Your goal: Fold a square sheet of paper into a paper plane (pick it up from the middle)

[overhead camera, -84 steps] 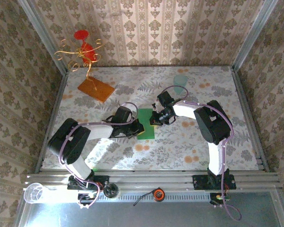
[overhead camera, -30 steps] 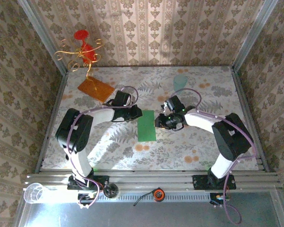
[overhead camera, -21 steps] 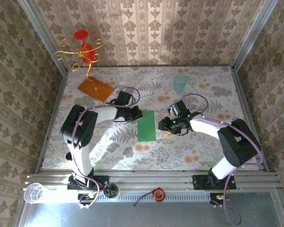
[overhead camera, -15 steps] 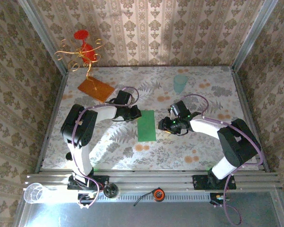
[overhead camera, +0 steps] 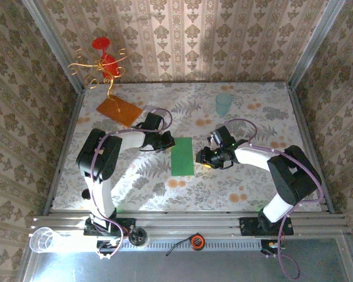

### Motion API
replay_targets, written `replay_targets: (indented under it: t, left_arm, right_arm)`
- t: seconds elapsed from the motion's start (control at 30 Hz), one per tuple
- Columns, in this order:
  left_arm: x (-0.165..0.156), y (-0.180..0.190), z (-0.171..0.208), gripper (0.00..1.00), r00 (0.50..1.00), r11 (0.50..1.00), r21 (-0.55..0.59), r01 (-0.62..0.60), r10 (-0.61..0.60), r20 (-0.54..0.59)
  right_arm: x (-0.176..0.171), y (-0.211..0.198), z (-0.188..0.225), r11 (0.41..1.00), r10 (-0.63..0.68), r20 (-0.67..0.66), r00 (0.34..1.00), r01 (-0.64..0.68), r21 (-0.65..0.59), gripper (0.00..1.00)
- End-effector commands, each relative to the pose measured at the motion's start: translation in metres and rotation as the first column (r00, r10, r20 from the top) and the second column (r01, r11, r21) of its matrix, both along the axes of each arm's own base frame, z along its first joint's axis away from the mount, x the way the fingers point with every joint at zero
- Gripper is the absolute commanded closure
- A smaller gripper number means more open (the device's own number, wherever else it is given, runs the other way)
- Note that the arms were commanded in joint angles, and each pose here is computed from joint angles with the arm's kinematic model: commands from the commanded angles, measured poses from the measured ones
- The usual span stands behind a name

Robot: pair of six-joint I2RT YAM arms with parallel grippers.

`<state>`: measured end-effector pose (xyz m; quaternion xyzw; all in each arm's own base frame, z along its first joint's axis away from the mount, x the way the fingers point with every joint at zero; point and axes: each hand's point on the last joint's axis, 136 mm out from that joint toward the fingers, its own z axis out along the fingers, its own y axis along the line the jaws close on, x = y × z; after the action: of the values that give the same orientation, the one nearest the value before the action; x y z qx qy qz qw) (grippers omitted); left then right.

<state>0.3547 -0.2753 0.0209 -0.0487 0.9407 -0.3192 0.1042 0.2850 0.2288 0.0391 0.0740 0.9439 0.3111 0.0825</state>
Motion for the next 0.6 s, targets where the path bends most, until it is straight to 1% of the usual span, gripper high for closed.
replay_targets:
  t: [0.0,0.13,0.27,0.37,0.47,0.57]
  left_arm:
    - [-0.014,0.015,-0.033,0.90,0.995,0.995,0.093,-0.031,0.040,-0.090]
    - [-0.019,0.023,-0.043,0.92,0.991,0.989,0.133,-0.057,0.072,-0.114]
    - [-0.023,0.030,-0.050,0.93,0.986,0.982,0.175,-0.072,0.096,-0.138]
    - [-0.025,0.034,-0.055,0.94,0.983,0.977,0.198,-0.074,0.105,-0.153]
    - [-0.024,0.029,-0.050,0.94,0.986,0.982,0.179,-0.053,0.080,-0.144]
    - [-0.017,0.012,-0.025,0.94,0.995,0.994,0.111,-0.015,0.025,-0.094]
  right_arm:
    - [-0.020,0.004,-0.008,1.000,0.009,-0.087,0.996,-0.007,0.023,0.59]
    - [-0.031,0.009,-0.009,0.999,0.017,-0.117,0.993,-0.012,0.046,0.59]
    - [-0.039,0.012,-0.014,0.999,0.025,-0.138,0.990,-0.020,0.040,0.59]
    - [-0.045,0.016,-0.017,0.998,0.043,-0.153,0.987,-0.035,0.049,0.62]
    - [-0.046,0.020,-0.016,0.997,0.053,-0.149,0.987,-0.045,0.057,0.65]
    - [-0.043,0.019,-0.012,0.998,0.045,-0.129,0.991,-0.039,0.046,0.66]
